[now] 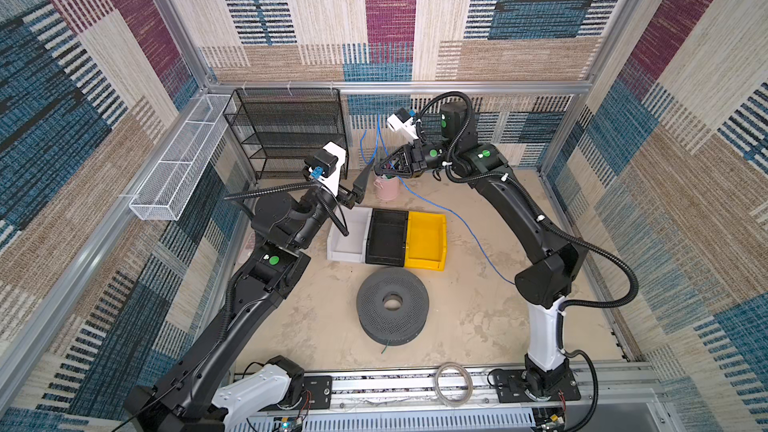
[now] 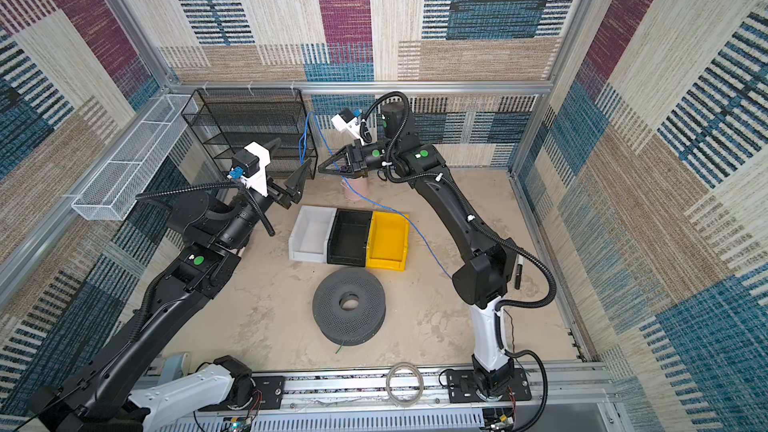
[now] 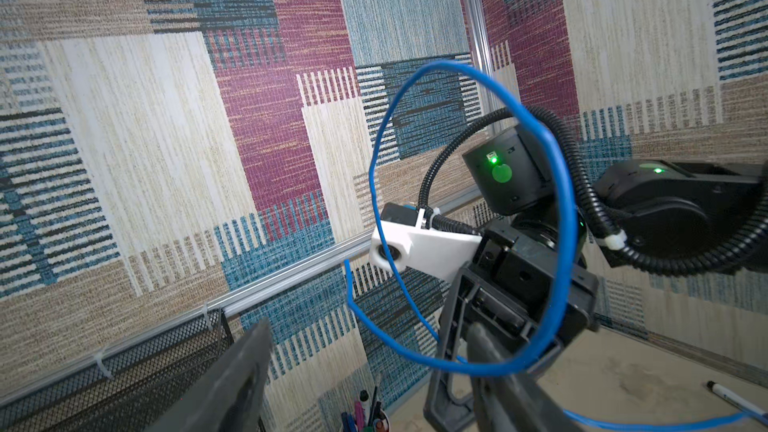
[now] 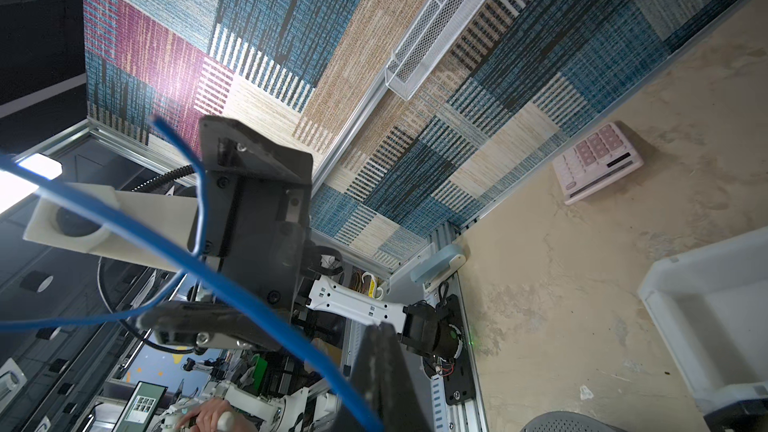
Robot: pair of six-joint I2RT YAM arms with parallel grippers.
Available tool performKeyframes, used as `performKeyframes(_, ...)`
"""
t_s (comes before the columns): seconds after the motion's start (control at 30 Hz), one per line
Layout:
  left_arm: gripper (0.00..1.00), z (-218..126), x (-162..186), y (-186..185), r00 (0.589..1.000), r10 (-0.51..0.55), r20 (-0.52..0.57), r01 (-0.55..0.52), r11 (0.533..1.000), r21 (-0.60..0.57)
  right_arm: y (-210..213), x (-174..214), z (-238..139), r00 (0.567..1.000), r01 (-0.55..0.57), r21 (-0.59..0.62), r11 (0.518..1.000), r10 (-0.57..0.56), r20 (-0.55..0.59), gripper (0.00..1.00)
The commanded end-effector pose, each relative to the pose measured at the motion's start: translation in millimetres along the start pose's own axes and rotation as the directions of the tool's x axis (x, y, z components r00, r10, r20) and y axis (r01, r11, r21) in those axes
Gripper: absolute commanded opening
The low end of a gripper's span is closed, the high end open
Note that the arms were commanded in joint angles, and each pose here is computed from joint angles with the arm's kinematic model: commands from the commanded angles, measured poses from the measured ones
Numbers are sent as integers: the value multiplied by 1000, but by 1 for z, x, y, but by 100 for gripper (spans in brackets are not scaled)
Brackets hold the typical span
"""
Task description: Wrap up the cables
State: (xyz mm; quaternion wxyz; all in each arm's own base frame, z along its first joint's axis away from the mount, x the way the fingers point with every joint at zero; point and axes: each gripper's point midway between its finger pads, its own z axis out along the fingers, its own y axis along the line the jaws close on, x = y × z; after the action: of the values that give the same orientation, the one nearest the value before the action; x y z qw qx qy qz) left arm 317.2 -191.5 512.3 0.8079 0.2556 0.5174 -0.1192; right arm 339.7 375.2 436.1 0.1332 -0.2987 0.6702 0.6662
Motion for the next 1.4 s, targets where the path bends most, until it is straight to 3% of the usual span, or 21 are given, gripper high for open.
performKeyframes(0.0, 76, 6, -20, 4, 993, 93, 68, -92, 996, -24, 11, 2, -1, 1000, 22, -42, 999, -23, -20, 0)
performKeyframes(0.33, 71, 30, -18, -22, 970, 240, 44, -242, 970, 27, 9, 10, 0, 999, 11, -71, 997, -15, -50, 0)
performKeyframes(0.43, 54, 35, -14, -24, 967, 254, 32, -255, 966, 30, 12, 11, -1, 998, 16, -75, 997, -20, -53, 0)
performKeyframes(0.53, 21, 37, -9, -26, 969, 248, 15, -248, 968, 35, 15, 10, -2, 998, 20, -80, 997, -24, -50, 0)
performKeyframes(0.77, 17, 26, 5, -26, 966, 252, -51, -250, 967, 45, 26, 7, -3, 998, 44, -95, 995, -48, -47, 0)
performKeyframes(0.9, 0, 17, 0, -21, 976, 170, -135, -163, 984, 66, 17, -3, -8, 998, 60, -38, 998, -60, -5, 0)
performKeyframes(1.03, 0, 6, -2, -24, 958, 24, -287, 9, 993, 115, -2, -18, -18, 993, 97, 84, 992, -102, 60, 0)
performKeyframes(1.13, 0, -7, -3, -31, 898, -99, -428, 182, 971, 158, -24, -29, -30, 980, 135, 239, 962, -164, 108, 0)
performKeyframes(1.23, 0, -26, 8, -45, 768, -195, -610, 390, 898, 203, -54, -36, -48, 969, 153, 413, 898, -218, 114, 0)
performKeyframes(1.37, 0, -52, 36, -44, 510, -290, -810, 600, 794, 93, -93, -44, -77, 949, 174, 660, 731, -303, 86, 0)
